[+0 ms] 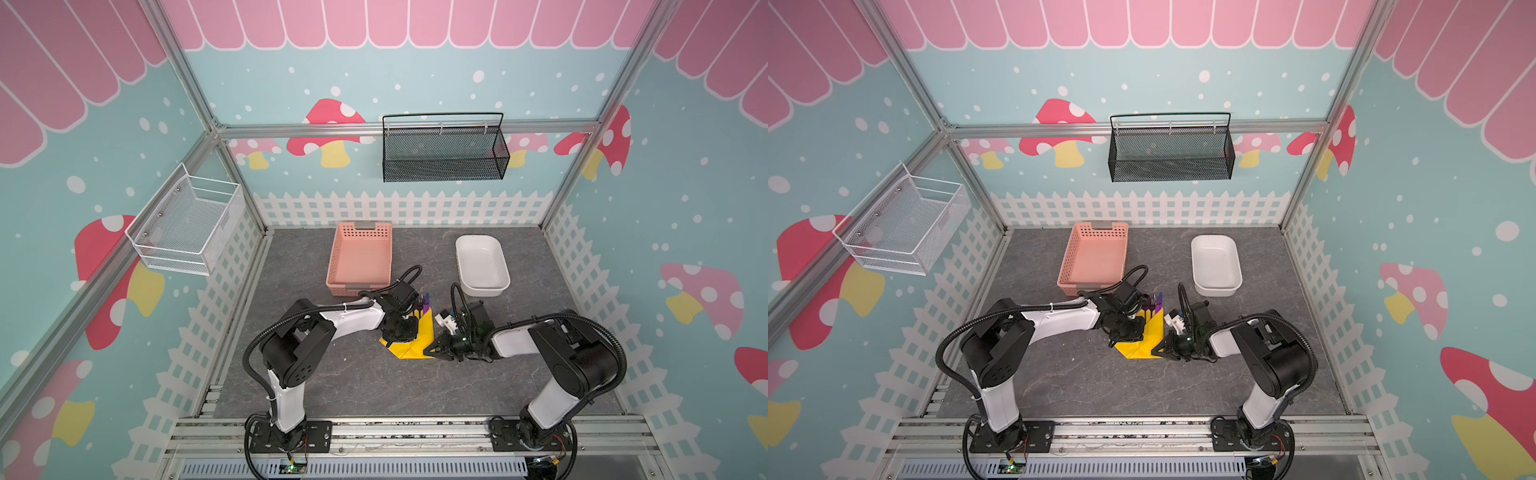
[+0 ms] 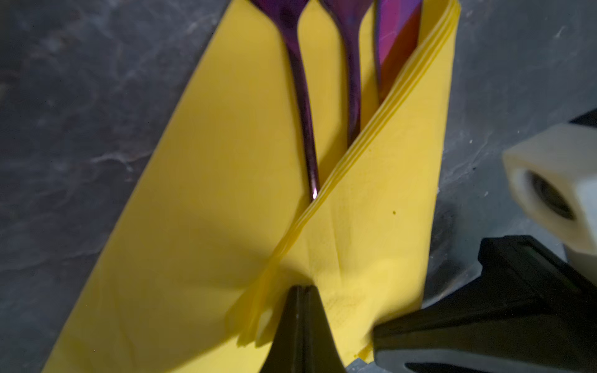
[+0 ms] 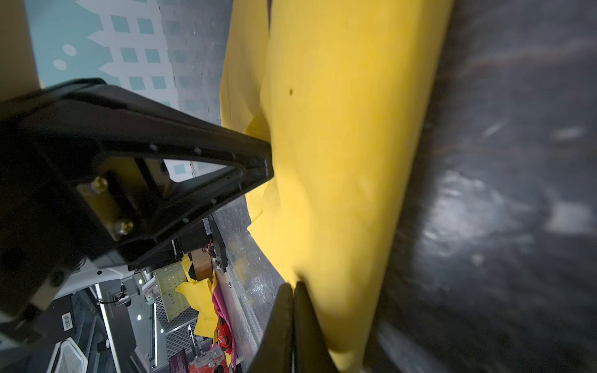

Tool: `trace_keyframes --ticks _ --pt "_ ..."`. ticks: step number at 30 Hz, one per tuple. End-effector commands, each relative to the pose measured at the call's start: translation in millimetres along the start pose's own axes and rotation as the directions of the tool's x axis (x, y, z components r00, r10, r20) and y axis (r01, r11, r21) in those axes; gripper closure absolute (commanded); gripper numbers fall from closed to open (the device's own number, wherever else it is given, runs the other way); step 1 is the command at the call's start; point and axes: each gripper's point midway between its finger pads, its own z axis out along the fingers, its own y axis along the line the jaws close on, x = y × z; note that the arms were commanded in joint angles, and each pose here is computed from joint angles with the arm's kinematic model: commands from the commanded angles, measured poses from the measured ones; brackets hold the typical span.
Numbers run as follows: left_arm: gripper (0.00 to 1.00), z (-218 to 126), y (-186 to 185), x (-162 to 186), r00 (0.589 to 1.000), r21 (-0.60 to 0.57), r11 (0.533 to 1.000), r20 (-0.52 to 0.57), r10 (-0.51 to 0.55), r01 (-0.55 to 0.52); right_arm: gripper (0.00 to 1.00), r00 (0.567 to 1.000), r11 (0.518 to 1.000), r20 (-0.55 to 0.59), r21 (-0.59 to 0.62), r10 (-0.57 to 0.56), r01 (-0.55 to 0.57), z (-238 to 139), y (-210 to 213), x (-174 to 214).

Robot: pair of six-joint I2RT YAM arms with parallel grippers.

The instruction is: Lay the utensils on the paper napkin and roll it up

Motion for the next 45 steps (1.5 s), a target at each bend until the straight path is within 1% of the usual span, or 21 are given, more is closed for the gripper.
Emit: trace_keyframes --ticks 1,5,11,15,19,22,28,31,34,38,40,45 --pt "0.98 8.6 17.7 12.5 0.999 -0.044 0.999 -0.043 -0.011 0.009 0.90 1.000 1.000 0.001 -0.010 -0.020 0.020 -2.9 6.1 3.8" --pt "0.98 7.9 20.9 12.9 0.999 -0.051 0.999 -0.041 -0.015 0.012 0.89 0.998 0.998 0.031 -0.024 -0.050 0.051 -10.4 15.3 -0.1" --pt "0.98 7.9 21.0 12.1 0.999 -0.052 0.999 -0.040 -0.017 0.015 0.92 0.999 0.999 0.026 -0.015 -0.037 0.037 -12.6 10.3 6.0" --pt "0.99 8.3 22.0 12.7 0.999 -0.054 0.998 -0.041 -0.018 0.016 0.93 1.000 0.999 0.030 0.049 0.001 -0.002 -12.4 -10.6 11.6" --pt "0.99 8.8 22.5 13.5 0.999 -0.055 0.998 -0.044 -0.020 0.017 0.94 0.999 0.988 0.017 0.147 0.037 -0.039 -10.4 -35.9 16.8" --pt "0.99 8.3 22.5 13.7 0.999 -0.054 0.998 -0.043 -0.019 0.016 0.94 1.000 0.990 0.022 0.139 0.021 -0.024 -12.4 -30.2 14.5" --pt "0.99 8.5 22.2 13.3 0.999 -0.054 0.998 -0.042 -0.019 0.016 0.94 0.996 0.995 0.073 0.089 -0.048 0.041 -22.1 -2.6 -0.8" --pt "0.99 8.0 21.9 13.2 0.999 -0.053 0.998 -0.042 -0.018 0.016 0.94 0.996 0.995 0.077 0.092 -0.050 0.042 -22.4 -4.1 -4.3" --pt "0.99 8.0 21.9 13.2 0.999 -0.053 0.998 -0.042 -0.015 0.013 0.94 0.997 0.993 0.066 0.113 -0.029 0.022 -19.1 -14.9 -3.6" --pt "0.99 7.8 21.8 13.1 0.999 -0.053 0.999 -0.041 -0.016 0.014 0.94 0.998 0.984 0.054 0.178 0.015 -0.024 -16.9 -36.0 0.7" --pt "0.99 7.4 21.5 12.7 0.999 -0.052 0.999 -0.040 -0.014 0.012 0.95 0.998 0.980 0.053 0.195 0.024 -0.034 -17.8 -39.8 0.8" --pt "0.99 7.1 21.3 12.8 0.999 -0.051 0.999 -0.040 -0.014 0.012 0.95 0.995 0.987 0.091 0.163 -0.029 0.014 -24.8 -17.4 -14.1"
